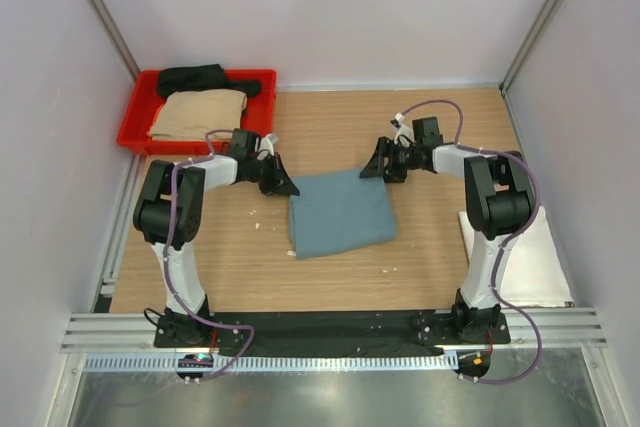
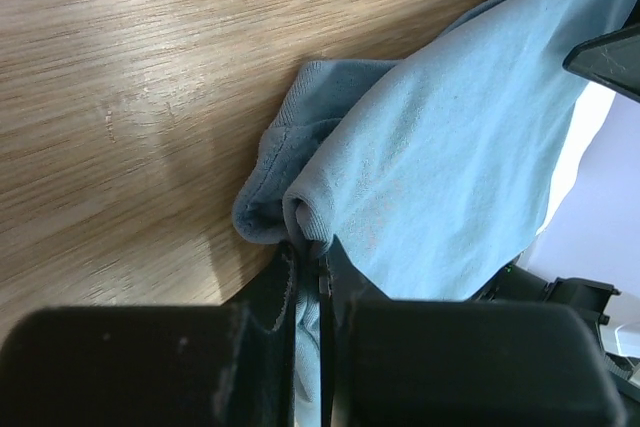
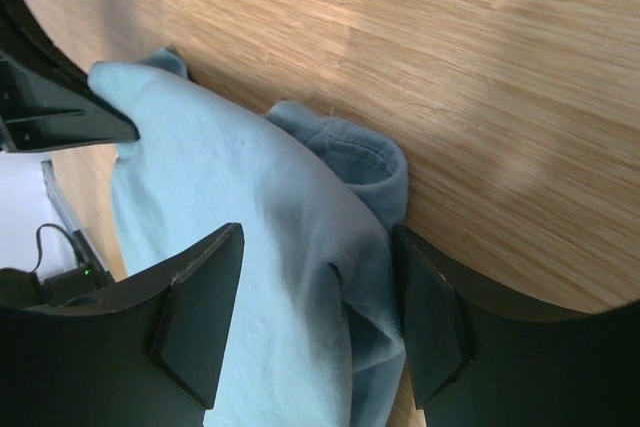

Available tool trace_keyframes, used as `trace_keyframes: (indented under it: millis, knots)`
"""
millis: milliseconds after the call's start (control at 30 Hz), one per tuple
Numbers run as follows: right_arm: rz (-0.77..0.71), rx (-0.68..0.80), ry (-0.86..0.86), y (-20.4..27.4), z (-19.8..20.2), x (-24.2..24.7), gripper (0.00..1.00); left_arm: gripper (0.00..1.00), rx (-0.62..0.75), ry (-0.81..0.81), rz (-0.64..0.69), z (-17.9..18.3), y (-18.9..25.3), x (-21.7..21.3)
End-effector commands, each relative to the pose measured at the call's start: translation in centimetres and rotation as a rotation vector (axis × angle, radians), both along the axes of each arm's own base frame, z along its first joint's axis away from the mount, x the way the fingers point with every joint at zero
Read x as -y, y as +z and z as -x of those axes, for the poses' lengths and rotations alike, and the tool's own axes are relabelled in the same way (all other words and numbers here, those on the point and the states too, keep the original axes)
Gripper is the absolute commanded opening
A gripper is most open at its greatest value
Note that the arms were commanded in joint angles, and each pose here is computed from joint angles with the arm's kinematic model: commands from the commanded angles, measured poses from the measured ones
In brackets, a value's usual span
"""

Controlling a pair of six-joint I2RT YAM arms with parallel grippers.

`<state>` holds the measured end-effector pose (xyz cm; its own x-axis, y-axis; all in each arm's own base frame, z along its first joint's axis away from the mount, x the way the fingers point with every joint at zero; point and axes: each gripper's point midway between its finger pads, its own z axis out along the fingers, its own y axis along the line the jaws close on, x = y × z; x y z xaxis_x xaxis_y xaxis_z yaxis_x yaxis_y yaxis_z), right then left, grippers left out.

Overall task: Fold and stack the t-shirts
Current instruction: Neatly place the folded tshirt to the corner

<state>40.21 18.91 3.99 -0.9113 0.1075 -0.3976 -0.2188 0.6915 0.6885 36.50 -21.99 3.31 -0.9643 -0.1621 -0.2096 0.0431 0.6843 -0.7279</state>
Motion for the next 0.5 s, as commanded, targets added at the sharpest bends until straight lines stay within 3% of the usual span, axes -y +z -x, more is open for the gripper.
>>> trace_keyframes:
  millis: [0, 67, 167, 467]
  knots:
    - [-0.054, 0.005, 0.059, -0.4, 0.3, -1.2, 0.67, 0.0, 0.064, -0.029, 0.033, -1.4, 1.4, 0.5]
    - [-0.059, -0.021, 0.06, -1.3, 0.4, -1.4, 0.66, 0.0, 0.062, -0.03, 0.033, -1.3, 1.3, 0.5]
    - [-0.085, -0.035, 0.075, -1.6, 0.5, -2.0, 0.56, 0.0, 0.059, -0.031, 0.034, -1.3, 1.2, 0.5]
    - [-0.12, -0.019, 0.094, -0.7, 1.1, -2.7, 0.07, 0.0, 0.062, -0.029, 0.029, -1.7, 1.4, 0.5]
